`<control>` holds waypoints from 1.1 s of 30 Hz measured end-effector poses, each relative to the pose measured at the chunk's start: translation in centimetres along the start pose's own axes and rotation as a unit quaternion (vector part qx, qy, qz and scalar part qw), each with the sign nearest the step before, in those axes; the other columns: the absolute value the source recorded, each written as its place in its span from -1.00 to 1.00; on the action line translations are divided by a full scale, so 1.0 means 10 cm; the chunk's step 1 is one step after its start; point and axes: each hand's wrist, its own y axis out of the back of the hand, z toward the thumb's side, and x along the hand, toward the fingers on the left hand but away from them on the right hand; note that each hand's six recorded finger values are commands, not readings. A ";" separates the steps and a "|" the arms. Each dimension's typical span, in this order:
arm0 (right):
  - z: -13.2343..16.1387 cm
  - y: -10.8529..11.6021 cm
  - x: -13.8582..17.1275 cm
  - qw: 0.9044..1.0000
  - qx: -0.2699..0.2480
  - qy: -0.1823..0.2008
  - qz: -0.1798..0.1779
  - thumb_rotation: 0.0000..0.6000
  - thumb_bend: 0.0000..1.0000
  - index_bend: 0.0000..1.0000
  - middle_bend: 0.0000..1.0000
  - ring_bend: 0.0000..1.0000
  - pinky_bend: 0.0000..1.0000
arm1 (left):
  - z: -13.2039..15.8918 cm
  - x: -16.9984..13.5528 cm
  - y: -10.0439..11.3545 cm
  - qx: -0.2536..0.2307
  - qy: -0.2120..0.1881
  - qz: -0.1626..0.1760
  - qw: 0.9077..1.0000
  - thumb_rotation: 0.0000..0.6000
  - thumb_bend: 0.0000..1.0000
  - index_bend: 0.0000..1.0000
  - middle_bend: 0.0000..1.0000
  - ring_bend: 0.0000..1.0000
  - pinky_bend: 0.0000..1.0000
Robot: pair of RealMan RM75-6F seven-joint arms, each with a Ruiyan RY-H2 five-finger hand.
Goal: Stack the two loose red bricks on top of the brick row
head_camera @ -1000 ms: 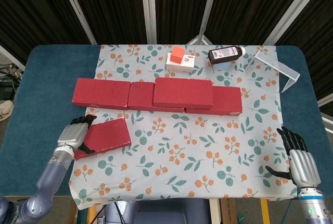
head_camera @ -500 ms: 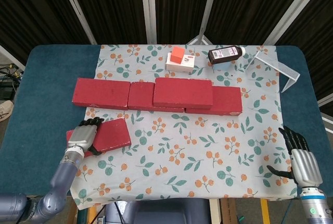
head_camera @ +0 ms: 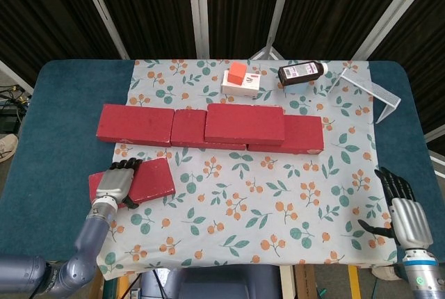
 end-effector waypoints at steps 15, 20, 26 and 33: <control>-0.02 0.00 -0.01 1.000 0.002 -0.005 0.000 1.00 -0.89 -1.00 -0.98 -1.00 -1.00 | 0.06 0.02 -0.02 0.040 0.006 0.016 0.999 1.00 -1.00 -0.84 -0.83 -1.00 -0.93; -0.02 0.00 -0.01 1.000 0.000 -0.005 0.000 1.00 -0.89 -1.00 -0.98 -1.00 -1.00 | 0.07 0.02 -0.02 0.046 0.008 0.022 0.999 1.00 -1.00 -0.72 -0.74 -1.00 -0.91; -0.02 0.01 -0.01 1.000 0.000 -0.005 -0.001 1.00 -0.89 -1.00 -0.98 -1.00 -1.00 | 0.08 0.03 -0.01 0.050 0.010 0.027 0.998 1.00 -0.99 -0.58 -0.60 -0.96 -0.73; -0.02 -0.01 -0.01 1.000 -0.001 -0.005 0.003 1.00 -0.89 -1.00 -0.98 -1.00 -1.00 | 0.07 0.03 0.05 0.063 0.013 0.058 0.996 1.00 -0.93 -0.47 -0.49 -0.66 -0.42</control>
